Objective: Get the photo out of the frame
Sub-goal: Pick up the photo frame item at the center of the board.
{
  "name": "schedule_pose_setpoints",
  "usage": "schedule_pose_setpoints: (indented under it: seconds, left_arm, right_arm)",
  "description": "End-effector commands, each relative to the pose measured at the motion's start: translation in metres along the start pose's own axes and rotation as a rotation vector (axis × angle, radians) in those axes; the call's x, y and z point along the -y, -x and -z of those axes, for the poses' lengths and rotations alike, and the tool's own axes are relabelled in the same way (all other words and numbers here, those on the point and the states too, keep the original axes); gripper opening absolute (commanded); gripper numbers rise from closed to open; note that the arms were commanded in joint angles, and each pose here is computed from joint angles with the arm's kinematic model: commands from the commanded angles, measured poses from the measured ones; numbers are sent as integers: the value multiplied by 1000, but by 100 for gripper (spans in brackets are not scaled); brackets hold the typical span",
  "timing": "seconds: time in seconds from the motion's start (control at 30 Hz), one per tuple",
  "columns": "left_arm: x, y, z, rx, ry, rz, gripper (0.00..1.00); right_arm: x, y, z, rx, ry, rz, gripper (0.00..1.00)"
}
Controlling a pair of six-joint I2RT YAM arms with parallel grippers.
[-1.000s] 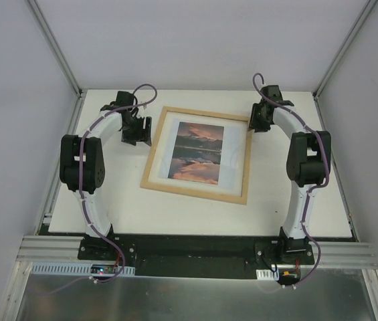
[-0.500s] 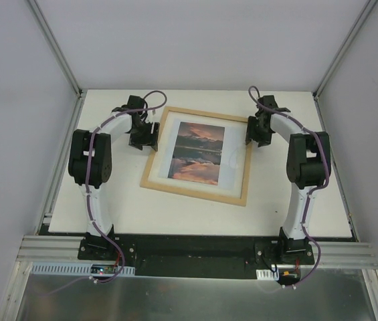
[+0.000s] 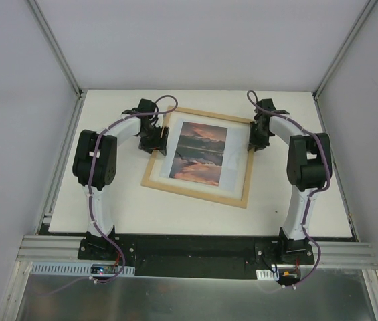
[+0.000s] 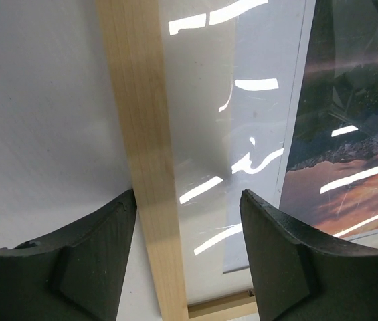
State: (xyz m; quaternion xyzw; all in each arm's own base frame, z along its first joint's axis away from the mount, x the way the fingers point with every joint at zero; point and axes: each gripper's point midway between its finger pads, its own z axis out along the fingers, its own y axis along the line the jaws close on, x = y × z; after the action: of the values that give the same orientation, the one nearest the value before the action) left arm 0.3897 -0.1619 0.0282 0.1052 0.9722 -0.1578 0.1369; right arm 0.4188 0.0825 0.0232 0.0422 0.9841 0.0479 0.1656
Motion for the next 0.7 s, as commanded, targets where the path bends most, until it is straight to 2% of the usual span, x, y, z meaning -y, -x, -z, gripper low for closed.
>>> schedule_pose_setpoints:
  seconds: [0.0,0.2,0.37,0.43,0.57,0.67]
  left_arm:
    - [10,-34,-15,-117,-53,44,60]
    - [26,-46,-20,-152,-95,44,39]
    - [47,-45,-19,-155,-123,29,9]
    - [54,-41,-18,-154,-138,27,0]
    - [65,-27,-10,-148,-166,15,0]
    - [74,-8,8,-90,-186,-15,0]
  right_arm:
    - [4,-1,3,-48,-32,32,14]
    - [34,21,-3,-43,-127,13,9]
    - [51,29,0,-63,-134,-31,1]
    - [50,30,2,-59,-130,-28,1]
    - [42,33,15,-39,-117,-26,0]
    - [34,43,37,16,-99,-29,1]
